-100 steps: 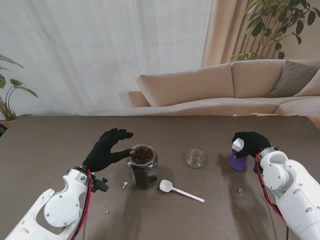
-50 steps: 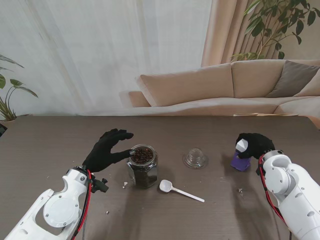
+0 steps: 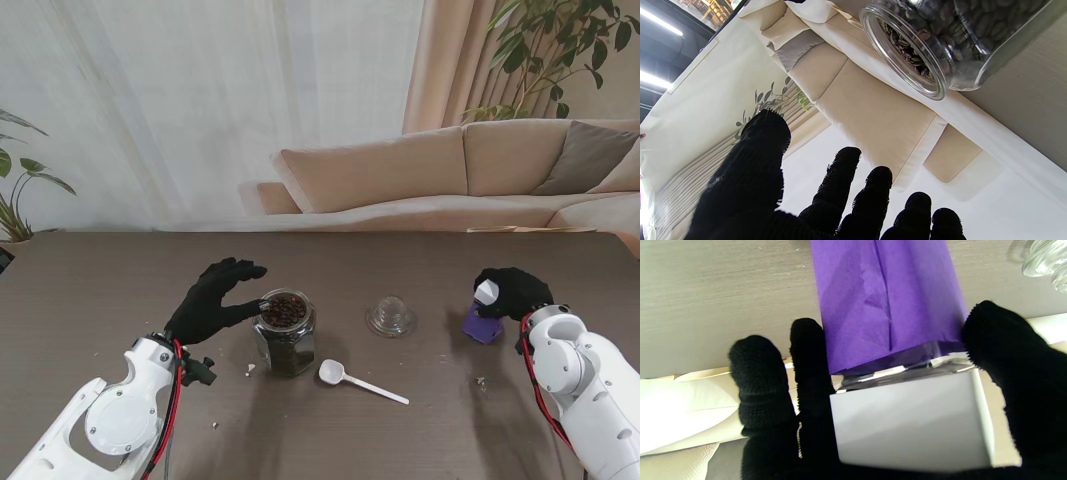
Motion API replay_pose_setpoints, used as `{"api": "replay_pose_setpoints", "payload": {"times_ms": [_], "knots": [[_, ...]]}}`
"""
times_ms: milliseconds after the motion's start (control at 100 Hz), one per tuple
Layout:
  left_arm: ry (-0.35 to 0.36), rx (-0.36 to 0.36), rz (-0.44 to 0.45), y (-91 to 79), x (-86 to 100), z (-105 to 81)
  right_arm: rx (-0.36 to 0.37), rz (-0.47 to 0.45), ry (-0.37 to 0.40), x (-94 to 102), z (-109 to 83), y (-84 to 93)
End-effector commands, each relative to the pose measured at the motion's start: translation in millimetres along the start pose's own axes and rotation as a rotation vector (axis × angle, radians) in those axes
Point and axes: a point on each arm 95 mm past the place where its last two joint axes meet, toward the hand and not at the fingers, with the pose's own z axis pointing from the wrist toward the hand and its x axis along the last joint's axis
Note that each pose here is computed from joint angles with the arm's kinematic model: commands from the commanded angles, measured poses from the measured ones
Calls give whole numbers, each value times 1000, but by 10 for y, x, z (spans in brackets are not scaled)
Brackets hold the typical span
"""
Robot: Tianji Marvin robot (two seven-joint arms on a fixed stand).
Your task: Portion coffee beans from the glass jar into the coffee jar
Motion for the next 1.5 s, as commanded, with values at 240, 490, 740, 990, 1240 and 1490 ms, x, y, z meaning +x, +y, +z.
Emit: {"api": "replay_pose_setpoints", "payload": {"times_ms": [240,490,740,990,1240,1490], "knots": [[-6,-12,-8,34,17,-11,59,-20,16,7,-55,-61],[-6,-14,-10,27,22,-16,77,-22,35,29,-66,7],[-7,-13,-14,28,27,-18,72,-13,47,40,-73,81],[-6,-14,-16,23,32,-20,59,-23,34,25,-46,152],[-4,-12,-14,17,32,-19,16,-13,48,70,-39,281],[1,-9,-15,17,32,-16,-64,-57,105,304,-65,596]]}}
